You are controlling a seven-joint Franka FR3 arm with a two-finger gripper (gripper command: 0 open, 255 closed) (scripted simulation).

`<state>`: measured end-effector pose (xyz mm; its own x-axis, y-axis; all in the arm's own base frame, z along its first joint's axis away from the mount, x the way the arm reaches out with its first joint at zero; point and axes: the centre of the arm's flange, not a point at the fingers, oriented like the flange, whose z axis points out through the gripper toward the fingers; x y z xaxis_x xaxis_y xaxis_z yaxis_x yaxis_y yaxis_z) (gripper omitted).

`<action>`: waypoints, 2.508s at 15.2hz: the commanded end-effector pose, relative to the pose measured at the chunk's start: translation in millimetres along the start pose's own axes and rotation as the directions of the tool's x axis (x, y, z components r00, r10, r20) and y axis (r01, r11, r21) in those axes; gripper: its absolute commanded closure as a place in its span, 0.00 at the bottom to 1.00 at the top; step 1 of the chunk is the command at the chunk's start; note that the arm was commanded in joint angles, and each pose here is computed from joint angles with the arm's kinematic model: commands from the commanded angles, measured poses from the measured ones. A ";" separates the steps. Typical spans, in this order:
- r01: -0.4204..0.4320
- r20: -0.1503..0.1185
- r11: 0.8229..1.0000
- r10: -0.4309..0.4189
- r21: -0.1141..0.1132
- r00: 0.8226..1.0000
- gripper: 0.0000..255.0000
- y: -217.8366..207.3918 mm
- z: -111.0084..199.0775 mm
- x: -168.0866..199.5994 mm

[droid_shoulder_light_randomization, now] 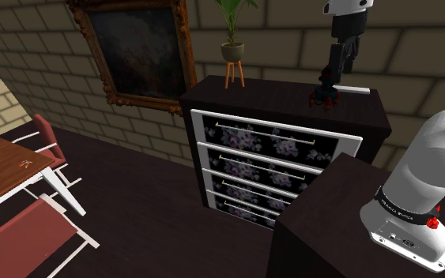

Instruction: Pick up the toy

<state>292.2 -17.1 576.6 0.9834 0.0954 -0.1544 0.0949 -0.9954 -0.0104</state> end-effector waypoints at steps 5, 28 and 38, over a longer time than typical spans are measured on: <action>0.037 -0.025 0.999 -0.037 -0.003 0.999 0.00 51.5 0.4 5.9; 0.244 -0.166 0.969 -0.247 -0.039 0.955 0.00 340.8 -5.1 76.3; 0.312 -0.212 0.948 -0.317 -0.058 0.924 0.00 436.3 -0.4 115.9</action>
<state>444.7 -437.0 559.1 0.9134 0.4014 0.0673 0.4024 -0.9155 -0.0019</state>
